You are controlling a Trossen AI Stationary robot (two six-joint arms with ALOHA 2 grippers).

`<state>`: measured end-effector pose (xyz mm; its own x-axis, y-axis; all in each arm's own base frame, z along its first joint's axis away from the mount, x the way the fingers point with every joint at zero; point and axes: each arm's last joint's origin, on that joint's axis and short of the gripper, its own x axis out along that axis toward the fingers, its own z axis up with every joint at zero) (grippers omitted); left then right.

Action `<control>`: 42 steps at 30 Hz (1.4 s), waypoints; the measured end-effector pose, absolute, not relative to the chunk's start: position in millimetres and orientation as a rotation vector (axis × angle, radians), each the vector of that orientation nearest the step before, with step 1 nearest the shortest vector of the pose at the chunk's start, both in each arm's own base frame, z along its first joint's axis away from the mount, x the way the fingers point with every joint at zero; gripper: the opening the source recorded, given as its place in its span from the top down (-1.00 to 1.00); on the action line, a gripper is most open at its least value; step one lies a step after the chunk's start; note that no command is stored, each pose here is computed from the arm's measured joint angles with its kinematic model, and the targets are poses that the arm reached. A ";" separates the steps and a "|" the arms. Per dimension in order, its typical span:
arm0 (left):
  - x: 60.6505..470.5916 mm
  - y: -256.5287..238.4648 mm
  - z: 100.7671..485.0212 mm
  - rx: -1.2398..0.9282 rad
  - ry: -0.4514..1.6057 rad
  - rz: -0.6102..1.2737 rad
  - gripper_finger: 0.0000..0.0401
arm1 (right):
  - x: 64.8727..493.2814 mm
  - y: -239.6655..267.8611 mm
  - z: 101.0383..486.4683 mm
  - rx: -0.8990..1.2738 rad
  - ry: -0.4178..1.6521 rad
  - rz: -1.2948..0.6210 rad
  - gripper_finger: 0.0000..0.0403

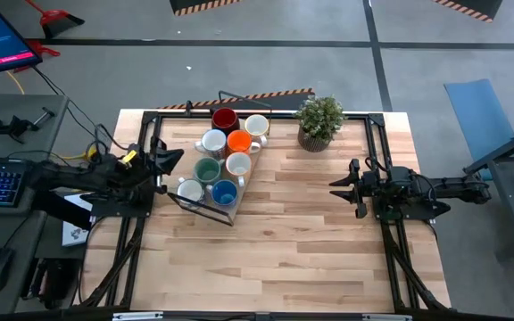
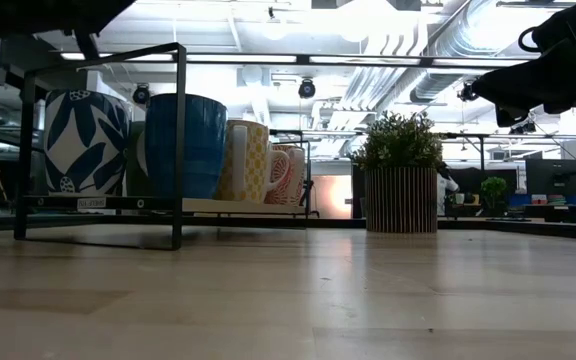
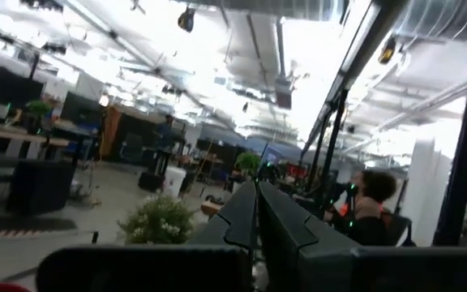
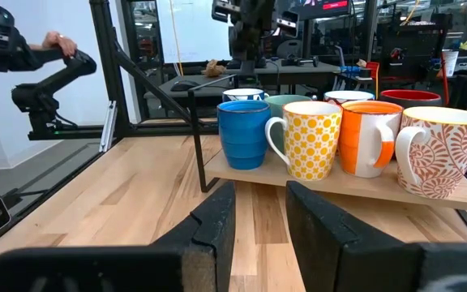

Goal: Place coffee mugs
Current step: Return to Home Position

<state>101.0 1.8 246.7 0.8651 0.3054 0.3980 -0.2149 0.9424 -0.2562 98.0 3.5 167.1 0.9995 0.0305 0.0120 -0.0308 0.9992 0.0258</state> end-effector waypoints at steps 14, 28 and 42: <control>86.5 -1.2 213.2 -0.159 -0.498 0.222 0.96 | 98.0 3.4 167.1 0.026 -0.012 0.030 0.53; 82.9 -8.0 213.5 -0.143 -0.498 0.150 0.96 | 98.0 3.4 167.1 0.026 -0.011 0.030 0.53; 83.1 -7.9 213.3 -0.245 -0.504 0.125 0.96 | 98.0 3.4 167.1 0.026 -0.011 0.030 0.53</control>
